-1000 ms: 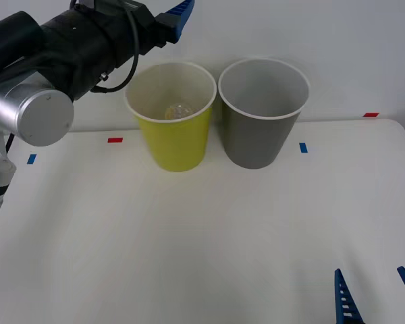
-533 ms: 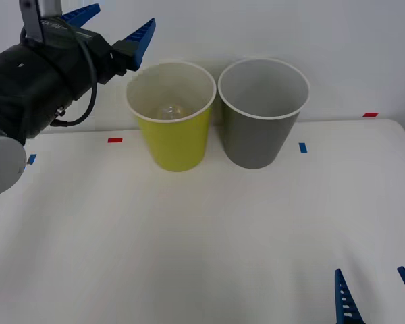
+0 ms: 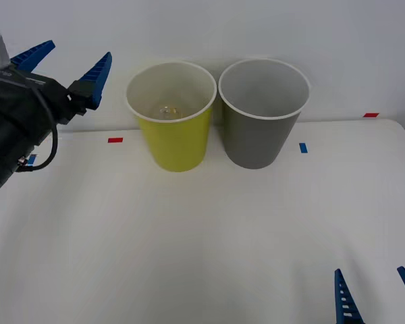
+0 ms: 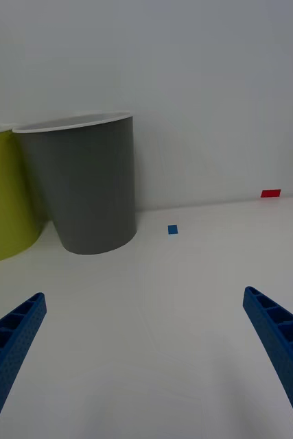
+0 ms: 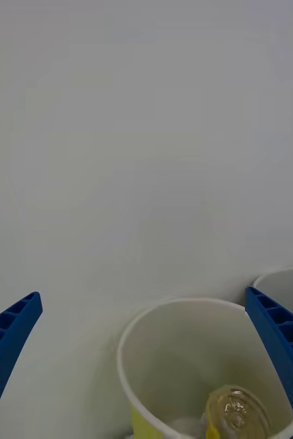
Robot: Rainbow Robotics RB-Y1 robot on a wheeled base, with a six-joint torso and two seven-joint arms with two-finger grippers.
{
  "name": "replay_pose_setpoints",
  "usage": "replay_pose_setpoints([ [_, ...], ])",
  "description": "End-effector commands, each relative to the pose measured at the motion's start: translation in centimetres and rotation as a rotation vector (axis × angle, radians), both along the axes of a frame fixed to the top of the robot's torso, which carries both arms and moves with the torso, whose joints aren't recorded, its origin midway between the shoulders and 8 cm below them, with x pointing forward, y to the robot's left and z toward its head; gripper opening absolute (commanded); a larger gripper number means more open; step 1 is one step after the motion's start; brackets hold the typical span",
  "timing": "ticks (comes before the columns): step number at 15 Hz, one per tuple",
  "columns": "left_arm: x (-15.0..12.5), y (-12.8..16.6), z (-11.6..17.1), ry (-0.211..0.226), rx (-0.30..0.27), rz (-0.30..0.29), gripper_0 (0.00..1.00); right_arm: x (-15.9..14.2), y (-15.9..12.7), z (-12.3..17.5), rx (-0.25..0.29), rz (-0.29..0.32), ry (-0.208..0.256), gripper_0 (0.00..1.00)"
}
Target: Put cans in the gray bin and PET bottles in the light green bin.
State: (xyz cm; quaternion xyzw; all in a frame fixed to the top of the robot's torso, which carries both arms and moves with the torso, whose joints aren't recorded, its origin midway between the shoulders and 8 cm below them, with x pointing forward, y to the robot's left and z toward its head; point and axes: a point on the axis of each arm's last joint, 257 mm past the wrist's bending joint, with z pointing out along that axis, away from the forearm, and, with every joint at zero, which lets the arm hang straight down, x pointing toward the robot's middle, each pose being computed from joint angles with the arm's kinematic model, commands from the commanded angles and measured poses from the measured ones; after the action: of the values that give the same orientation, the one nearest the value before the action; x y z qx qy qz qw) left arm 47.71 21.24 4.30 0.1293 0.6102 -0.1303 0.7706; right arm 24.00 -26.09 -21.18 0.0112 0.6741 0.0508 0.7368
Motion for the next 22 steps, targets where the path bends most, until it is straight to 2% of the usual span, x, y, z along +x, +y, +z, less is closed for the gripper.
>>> replay_pose_setpoints([
  [1,-1.7,2.7,-1.6,-0.052,-0.023,0.061,1.00,0.0,0.0,0.0,0.000,0.000,0.000,1.00],
  [6,-5.4,6.2,-6.0,-0.071,-0.037,0.149,1.00,0.0,0.0,0.0,0.000,0.000,0.000,1.00],
  [9,-6.7,7.5,-8.9,-0.016,-0.025,0.190,1.00,0.0,0.0,0.0,0.000,0.000,0.000,1.00],
  [12,-7.9,8.0,-10.9,0.013,-0.024,0.210,1.00,0.0,0.0,0.0,0.000,0.000,0.000,1.00],
  [15,-9.9,8.0,-13.7,0.051,-0.057,0.254,1.00,0.0,0.0,0.0,0.000,0.000,0.000,1.00],
  [17,-11.0,7.7,-15.1,0.054,-0.020,0.287,1.00,0.0,0.0,0.0,0.000,0.000,0.000,1.00],
  [19,-12.6,6.8,-16.0,0.040,0.007,0.294,1.00,0.0,0.0,0.0,0.000,0.000,0.000,1.00],
  [22,-15.1,5.9,-18.0,0.061,0.035,0.314,1.00,0.0,0.0,0.0,0.000,0.000,0.000,1.00],
])
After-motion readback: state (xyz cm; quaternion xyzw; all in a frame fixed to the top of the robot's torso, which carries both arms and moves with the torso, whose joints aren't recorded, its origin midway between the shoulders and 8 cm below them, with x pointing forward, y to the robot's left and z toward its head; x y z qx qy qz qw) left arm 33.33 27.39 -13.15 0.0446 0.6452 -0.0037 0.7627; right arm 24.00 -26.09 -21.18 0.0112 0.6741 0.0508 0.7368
